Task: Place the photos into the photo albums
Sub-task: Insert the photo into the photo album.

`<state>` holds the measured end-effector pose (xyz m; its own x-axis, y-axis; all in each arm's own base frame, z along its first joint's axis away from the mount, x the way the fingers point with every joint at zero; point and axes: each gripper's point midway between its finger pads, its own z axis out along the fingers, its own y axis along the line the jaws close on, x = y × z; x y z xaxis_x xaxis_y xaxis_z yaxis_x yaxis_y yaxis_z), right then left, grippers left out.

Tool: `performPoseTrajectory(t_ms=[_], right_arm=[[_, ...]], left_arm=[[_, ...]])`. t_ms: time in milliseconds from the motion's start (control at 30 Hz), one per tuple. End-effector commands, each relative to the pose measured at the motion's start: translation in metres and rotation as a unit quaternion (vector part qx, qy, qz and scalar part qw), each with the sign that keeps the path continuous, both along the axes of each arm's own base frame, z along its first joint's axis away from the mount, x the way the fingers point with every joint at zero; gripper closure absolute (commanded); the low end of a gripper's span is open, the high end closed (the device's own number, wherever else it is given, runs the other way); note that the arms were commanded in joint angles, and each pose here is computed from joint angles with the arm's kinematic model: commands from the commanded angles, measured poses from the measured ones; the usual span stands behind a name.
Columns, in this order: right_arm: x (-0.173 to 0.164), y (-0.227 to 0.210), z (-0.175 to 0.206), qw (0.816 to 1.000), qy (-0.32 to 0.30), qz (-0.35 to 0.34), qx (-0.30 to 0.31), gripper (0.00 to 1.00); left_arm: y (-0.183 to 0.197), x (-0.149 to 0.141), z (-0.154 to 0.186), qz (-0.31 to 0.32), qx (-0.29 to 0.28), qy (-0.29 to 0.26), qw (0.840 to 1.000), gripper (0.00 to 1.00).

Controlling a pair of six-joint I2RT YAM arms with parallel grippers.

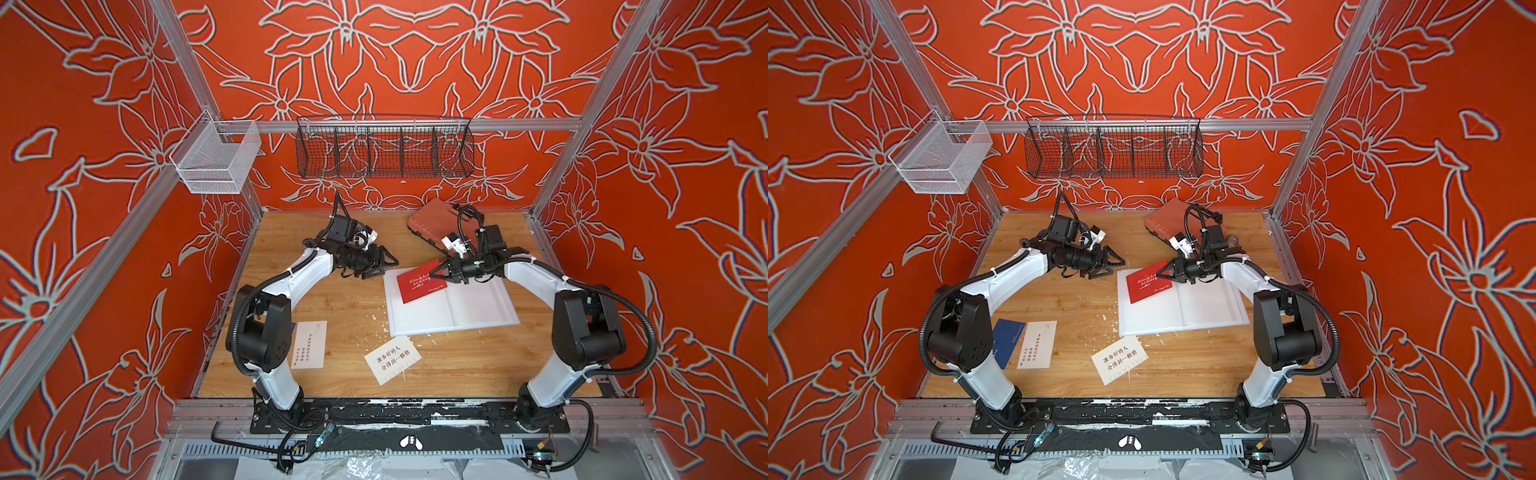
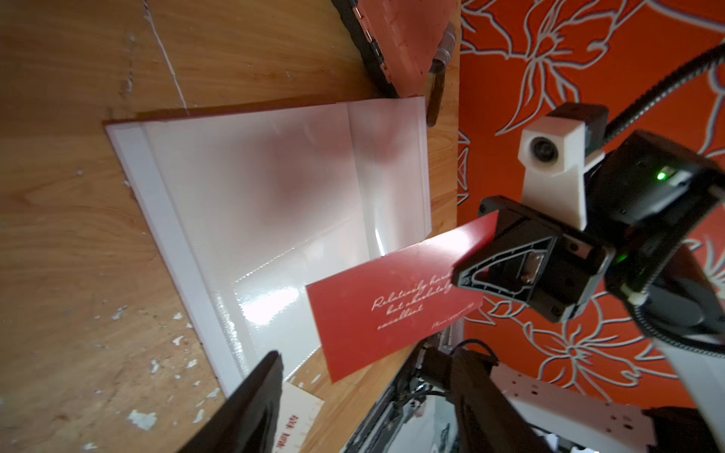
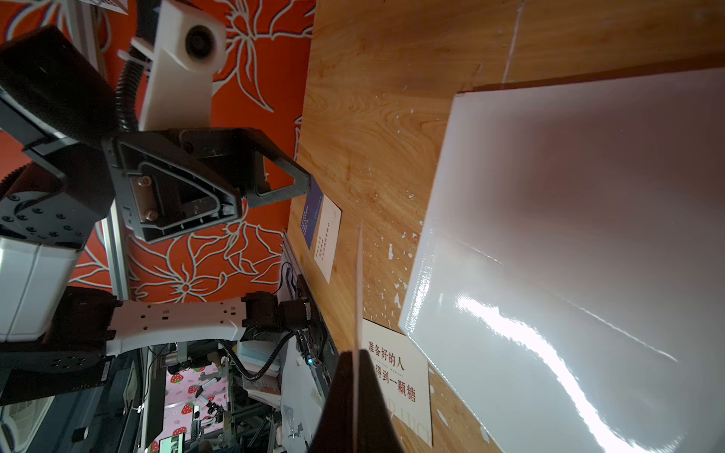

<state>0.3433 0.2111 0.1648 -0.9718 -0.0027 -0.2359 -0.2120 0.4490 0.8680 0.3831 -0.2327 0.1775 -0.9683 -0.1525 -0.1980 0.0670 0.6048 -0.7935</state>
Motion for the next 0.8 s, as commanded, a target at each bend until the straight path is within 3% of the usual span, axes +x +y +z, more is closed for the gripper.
performPoseTrajectory(t_ms=[0, 367, 767], right_arm=[[-0.013, -0.025, -0.01, 0.998, -0.004, -0.009, -0.057, 1.0], [-0.037, -0.093, -0.049, 0.973, 0.036, -0.037, -0.224, 1.0], [-0.032, -0.13, -0.058, 0.941, 0.03, -0.073, -0.33, 1.0]], left_arm=[[0.008, 0.0, -0.001, 0.026, 0.04, -0.021, 0.999, 0.25], [-0.024, -0.04, -0.077, -0.01, 0.088, 0.048, 0.995, 0.28], [-0.026, -0.058, -0.129, -0.031, 0.116, 0.097, 0.988, 0.33]])
